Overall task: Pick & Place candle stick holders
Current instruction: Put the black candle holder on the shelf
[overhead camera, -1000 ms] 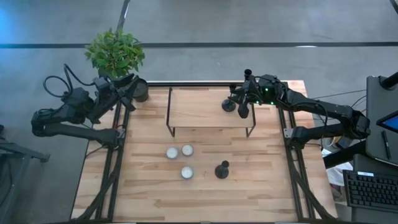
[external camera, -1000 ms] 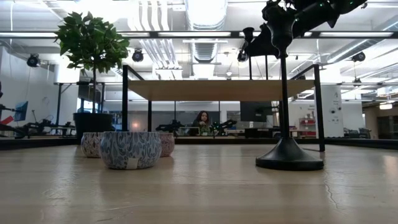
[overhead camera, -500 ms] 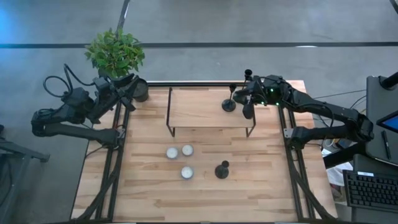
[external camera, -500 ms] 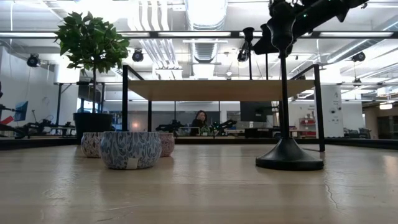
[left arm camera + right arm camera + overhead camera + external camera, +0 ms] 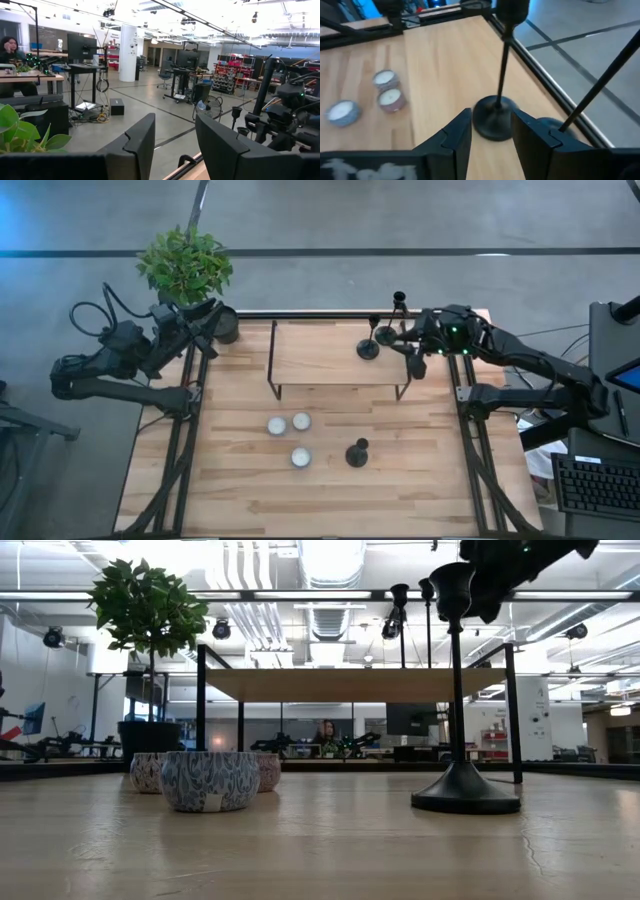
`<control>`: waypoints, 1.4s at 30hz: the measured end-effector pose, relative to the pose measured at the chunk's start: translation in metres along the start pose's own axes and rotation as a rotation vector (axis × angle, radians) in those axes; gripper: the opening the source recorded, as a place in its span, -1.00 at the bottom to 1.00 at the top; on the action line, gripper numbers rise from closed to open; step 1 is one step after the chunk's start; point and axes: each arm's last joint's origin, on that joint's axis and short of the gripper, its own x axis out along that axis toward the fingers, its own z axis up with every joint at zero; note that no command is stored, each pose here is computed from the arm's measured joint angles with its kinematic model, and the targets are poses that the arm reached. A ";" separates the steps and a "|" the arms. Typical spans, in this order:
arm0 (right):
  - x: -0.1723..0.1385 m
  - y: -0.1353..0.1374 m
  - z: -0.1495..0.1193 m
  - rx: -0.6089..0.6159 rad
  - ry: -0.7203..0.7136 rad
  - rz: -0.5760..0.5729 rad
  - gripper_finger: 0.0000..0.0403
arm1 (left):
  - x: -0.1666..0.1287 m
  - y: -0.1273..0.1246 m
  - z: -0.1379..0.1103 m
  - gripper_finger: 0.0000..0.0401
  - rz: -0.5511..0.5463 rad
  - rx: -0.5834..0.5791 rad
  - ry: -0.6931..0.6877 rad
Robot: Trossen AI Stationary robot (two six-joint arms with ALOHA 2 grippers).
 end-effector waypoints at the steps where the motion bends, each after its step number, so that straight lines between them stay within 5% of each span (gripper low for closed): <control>1: -0.003 0.001 0.000 0.005 -0.002 0.014 -0.33 | 0.000 0.000 0.000 -0.26 0.000 0.001 0.000; 16: -0.034 0.014 -0.002 0.034 -0.067 0.339 -0.47 | 0.000 0.000 0.000 -0.26 0.000 0.001 0.001; 26: -0.022 0.028 -0.018 0.093 0.045 0.589 -0.56 | 0.000 0.000 0.000 -0.26 0.000 0.001 0.000; 32: -0.009 0.043 -0.034 0.118 0.141 0.653 -0.61 | 0.000 0.000 0.000 -0.26 0.000 0.001 0.001; 42: -0.004 0.076 -0.035 0.142 0.084 0.625 -0.72 | 0.000 0.000 0.000 -0.26 -0.001 0.002 0.002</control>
